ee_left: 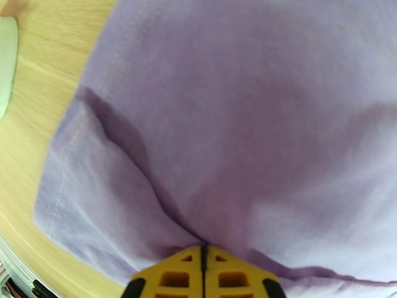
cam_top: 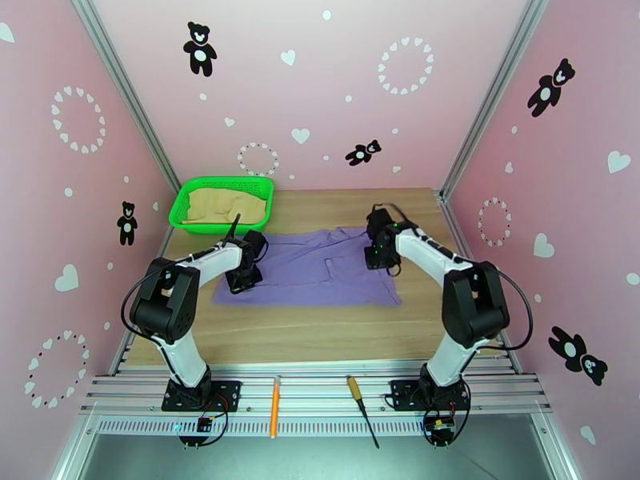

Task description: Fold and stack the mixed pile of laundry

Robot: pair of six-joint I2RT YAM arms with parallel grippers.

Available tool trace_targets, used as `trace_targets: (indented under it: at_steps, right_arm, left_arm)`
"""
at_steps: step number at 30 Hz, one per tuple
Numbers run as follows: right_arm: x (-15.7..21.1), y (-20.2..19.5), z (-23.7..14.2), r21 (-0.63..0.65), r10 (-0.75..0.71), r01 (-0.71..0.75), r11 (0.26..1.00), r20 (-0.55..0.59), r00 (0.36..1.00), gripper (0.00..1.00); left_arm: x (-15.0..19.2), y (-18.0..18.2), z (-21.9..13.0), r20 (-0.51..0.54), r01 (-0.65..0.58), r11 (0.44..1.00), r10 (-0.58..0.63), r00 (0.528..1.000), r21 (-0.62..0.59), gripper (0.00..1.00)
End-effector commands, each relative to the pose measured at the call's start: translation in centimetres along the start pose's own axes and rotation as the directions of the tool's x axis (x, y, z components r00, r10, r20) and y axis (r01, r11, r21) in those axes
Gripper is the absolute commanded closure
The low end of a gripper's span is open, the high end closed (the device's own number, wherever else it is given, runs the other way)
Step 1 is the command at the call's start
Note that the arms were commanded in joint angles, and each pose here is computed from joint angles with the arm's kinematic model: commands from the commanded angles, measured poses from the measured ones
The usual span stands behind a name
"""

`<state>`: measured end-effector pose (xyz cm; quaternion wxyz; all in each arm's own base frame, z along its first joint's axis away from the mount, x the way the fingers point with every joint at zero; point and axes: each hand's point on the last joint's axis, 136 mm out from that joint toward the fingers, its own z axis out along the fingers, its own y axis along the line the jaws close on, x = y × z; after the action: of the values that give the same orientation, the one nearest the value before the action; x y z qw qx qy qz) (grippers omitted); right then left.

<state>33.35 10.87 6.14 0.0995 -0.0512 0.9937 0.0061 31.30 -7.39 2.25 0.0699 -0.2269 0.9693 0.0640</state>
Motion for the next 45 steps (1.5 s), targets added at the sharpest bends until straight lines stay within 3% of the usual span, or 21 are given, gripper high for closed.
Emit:
trace_targets:
  at_steps: [1, 7, 9, 14, 20, 30, 45]
  right_arm:
    - [1.9, 0.4, 1.5, -0.03, 0.109, -0.11, 0.994, -0.025, 0.994, 0.78]
    - [4.2, 0.4, 5.0, 0.009, 0.196, -0.196, 0.981, -0.108, 0.975, 0.94]
    - [4.9, -0.9, 5.1, 0.101, 0.24, -0.229, 0.968, -0.115, 0.964, 1.0]
    - [8.4, -3.8, 4.4, 0.293, 0.415, -0.357, 0.887, -0.166, 0.895, 1.0]
    - [11.7, -4.2, 3.6, 0.301, 0.529, -0.475, 0.827, -0.127, 0.839, 1.0]
    - [13.9, -5.3, 1.7, 0.328, 0.533, -0.475, 0.816, -0.112, 0.838, 1.0]
    - [10.3, -6.6, 1.3, 0.258, 0.518, -0.489, 0.833, -0.057, 0.853, 1.0]
  left_arm:
    - [0.2, -0.4, -0.2, 0.006, -0.021, 0.999, 0.02, 1.0, 0.028, 0.9]
    - [2.3, -0.2, 2.8, -0.061, -0.008, 1.0, 0.009, 0.998, 0.021, 0.91]
    - [2.9, 0.4, 3.5, -0.072, -0.005, 1.0, 0.005, 0.997, 0.003, 0.91]
    - [4.4, 1.3, 4.5, -0.108, -0.004, 1.0, 0.002, 0.994, -0.018, 0.91]
    - [6.1, 2.3, 5.0, -0.141, -0.001, 1.0, -0.001, 0.99, -0.019, 0.91]
    - [10.4, 4.6, 5.7, -0.198, 0.012, 0.999, -0.02, 0.98, -0.038, 0.91]
    - [13.1, 5.6, 5.5, -0.199, 0.034, 0.996, -0.05, 0.979, -0.086, 0.9]
